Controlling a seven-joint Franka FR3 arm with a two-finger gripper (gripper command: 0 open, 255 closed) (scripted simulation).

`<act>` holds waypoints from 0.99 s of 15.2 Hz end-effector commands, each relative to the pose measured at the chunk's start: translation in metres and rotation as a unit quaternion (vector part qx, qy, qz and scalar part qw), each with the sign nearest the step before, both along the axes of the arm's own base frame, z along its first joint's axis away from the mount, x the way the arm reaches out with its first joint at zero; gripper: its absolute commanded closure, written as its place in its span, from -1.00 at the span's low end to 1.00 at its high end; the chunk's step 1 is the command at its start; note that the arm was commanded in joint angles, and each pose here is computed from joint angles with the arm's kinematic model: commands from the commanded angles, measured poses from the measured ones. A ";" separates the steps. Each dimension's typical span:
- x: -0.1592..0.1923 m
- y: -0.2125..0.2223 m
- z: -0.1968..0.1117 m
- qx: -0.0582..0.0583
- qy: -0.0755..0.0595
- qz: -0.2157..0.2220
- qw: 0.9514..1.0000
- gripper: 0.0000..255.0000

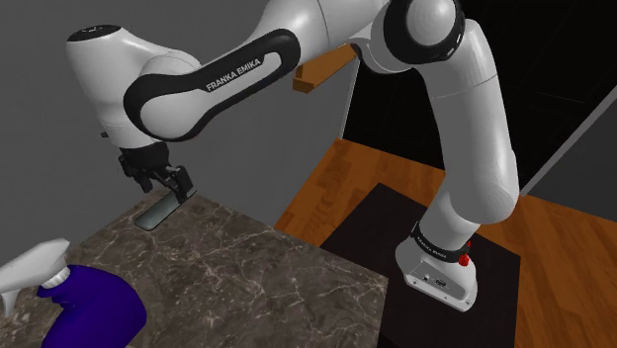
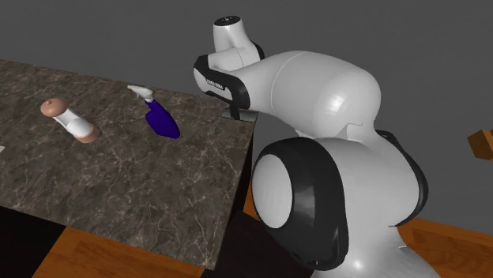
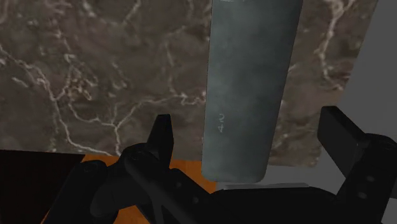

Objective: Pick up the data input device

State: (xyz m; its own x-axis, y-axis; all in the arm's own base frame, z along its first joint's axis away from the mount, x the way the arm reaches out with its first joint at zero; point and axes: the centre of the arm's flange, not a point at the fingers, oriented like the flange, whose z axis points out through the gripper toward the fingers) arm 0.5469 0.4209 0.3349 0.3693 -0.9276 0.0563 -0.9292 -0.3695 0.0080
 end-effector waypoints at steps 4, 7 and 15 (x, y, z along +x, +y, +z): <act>0.002 0.001 -0.027 -0.001 -0.001 -0.003 1.000 -1.00; 0.002 0.001 -0.035 -0.001 -0.001 -0.003 1.000 -1.00; 0.003 0.000 -0.035 -0.001 -0.001 -0.003 1.000 1.00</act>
